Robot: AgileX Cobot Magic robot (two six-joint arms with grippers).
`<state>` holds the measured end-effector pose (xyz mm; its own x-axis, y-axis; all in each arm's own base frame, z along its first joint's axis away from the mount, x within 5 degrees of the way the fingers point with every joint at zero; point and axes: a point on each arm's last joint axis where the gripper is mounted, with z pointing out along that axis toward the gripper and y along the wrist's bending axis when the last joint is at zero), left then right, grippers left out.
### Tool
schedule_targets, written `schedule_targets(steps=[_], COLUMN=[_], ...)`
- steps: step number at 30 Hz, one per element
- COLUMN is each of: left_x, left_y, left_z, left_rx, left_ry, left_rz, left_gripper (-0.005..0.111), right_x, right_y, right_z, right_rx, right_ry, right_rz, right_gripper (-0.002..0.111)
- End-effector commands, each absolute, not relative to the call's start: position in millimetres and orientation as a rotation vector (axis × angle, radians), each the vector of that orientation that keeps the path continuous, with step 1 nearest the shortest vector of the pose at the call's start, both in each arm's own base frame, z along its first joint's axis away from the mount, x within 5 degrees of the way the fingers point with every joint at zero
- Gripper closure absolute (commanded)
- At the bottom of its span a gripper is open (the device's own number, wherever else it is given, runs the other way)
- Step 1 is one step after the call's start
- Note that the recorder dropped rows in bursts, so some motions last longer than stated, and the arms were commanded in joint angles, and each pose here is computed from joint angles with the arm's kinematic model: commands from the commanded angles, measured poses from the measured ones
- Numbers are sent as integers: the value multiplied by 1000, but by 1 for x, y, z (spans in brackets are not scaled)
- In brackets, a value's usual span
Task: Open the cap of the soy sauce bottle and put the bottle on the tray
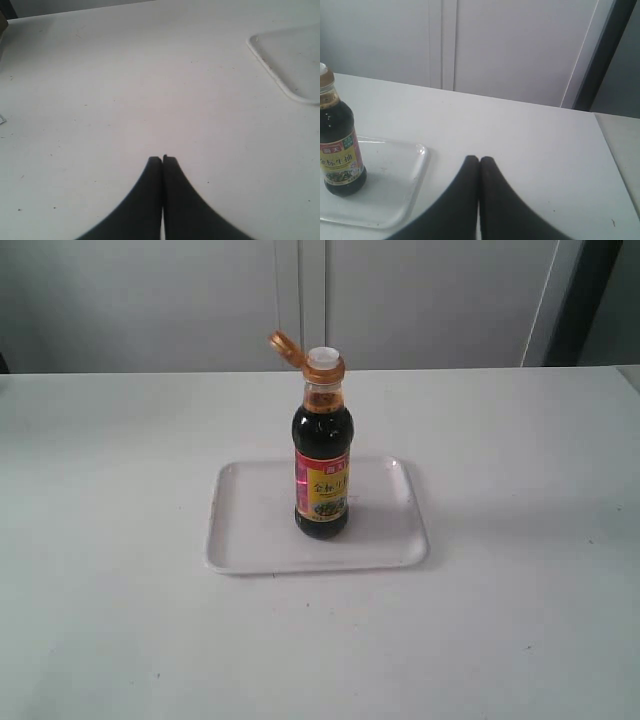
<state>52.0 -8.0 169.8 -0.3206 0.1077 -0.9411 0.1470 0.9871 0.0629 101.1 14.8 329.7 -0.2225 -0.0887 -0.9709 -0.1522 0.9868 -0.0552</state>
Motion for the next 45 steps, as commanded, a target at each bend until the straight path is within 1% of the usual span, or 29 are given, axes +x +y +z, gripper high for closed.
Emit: schedule_targets(steps=[1, 11, 15, 33, 45], left_x=[52, 52, 52, 52, 52], left_y=[-8, -8, -8, -8, -8], left_z=[168, 168, 168, 168, 168], left_rx=[169, 169, 169, 172, 171], left_ry=[1900, 1900, 1900, 1900, 1900], left_rz=[-50, -50, -50, -49, -49], left_gripper=[107, 107, 107, 107, 107], right_x=[101, 101, 92, 36, 42], right_y=[14, 14, 14, 3, 4], right_z=[328, 330, 329, 265, 235], right_rx=[-191, -278, -346, -221, -235], right_ry=[1800, 1772, 1737, 1637, 1728], right_rz=[40, -28, -65, 9, 5], right_gripper=[108, 108, 108, 108, 108])
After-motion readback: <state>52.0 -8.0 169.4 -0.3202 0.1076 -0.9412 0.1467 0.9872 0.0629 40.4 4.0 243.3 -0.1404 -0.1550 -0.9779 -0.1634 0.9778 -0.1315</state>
